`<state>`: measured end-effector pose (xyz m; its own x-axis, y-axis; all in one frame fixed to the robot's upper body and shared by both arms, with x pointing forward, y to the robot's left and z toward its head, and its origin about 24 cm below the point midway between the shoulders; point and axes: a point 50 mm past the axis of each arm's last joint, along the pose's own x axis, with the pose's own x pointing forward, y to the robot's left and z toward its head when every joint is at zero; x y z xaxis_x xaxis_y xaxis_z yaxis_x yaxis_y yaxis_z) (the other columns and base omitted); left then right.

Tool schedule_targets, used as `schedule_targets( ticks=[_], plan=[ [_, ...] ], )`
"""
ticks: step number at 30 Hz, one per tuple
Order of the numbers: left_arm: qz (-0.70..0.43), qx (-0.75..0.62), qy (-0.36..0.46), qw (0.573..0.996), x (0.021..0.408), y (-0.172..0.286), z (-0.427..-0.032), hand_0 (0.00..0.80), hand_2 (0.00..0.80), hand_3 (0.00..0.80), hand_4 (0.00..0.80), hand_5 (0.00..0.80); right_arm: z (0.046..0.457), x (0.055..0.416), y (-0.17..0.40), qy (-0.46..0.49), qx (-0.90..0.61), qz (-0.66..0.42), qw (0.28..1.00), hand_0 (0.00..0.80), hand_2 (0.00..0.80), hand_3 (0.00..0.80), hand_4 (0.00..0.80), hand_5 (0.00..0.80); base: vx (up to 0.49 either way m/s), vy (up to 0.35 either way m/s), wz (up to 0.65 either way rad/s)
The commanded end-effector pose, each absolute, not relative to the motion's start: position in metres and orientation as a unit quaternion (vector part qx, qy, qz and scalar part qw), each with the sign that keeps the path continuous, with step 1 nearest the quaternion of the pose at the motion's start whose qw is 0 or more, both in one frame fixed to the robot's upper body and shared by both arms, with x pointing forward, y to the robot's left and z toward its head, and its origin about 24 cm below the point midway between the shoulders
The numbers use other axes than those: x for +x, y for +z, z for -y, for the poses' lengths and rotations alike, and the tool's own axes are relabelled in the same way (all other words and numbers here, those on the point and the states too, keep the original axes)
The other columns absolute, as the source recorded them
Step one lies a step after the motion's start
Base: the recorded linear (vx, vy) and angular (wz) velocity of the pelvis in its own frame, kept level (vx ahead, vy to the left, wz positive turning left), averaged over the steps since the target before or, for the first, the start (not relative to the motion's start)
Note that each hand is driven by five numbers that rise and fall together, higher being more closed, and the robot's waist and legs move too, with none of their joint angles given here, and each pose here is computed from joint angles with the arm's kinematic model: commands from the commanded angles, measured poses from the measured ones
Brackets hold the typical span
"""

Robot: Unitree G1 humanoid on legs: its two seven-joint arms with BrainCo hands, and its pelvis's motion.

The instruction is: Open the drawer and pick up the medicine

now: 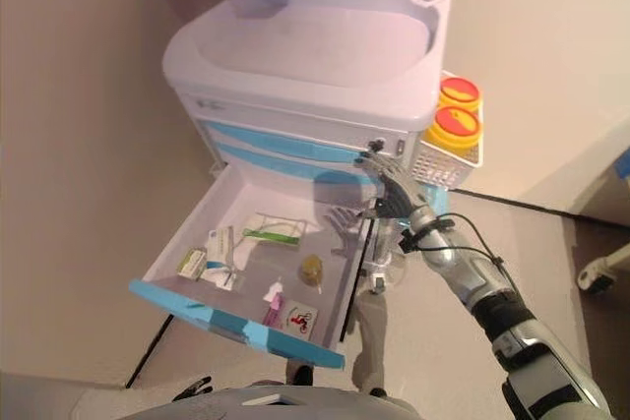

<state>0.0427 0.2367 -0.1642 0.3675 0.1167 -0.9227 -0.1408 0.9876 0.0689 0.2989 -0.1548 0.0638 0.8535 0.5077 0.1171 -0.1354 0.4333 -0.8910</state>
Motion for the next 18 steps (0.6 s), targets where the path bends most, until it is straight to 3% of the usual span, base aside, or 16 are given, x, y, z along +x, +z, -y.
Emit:
schedule_targets(
  ticks=[1, 10, 18],
  plan=[
    [-0.535, 0.016, 0.067, 0.842, 0.064, -0.158, -0.248, 0.0, 0.0, 0.0, 0.0, 0.0, 0.133, 0.314, 0.085, 0.223, -0.527, 0.227, 0.788, 0.0, 0.0, 0.0, 0.0, 0.0, -0.024, -0.024, 0.31],
    [-0.515, 0.039, 0.036, 0.856, 0.084, -0.153, -0.249, 0.0, 0.0, 0.0, 0.0, 0.0, 0.136, 0.326, 0.049, 0.279, -0.617, 0.125, 0.725, 0.0, 0.0, 0.0, 0.0, 0.0, -0.015, -0.032, 0.3],
    [-0.518, 0.059, 0.02, 0.853, 0.086, -0.152, -0.252, 0.0, 0.0, 0.0, 0.0, 0.0, 0.149, 0.327, 0.025, 0.316, -0.676, 0.079, 0.661, 0.0, 0.0, 0.0, 0.0, 0.0, -0.001, -0.022, 0.12]
  ],
)
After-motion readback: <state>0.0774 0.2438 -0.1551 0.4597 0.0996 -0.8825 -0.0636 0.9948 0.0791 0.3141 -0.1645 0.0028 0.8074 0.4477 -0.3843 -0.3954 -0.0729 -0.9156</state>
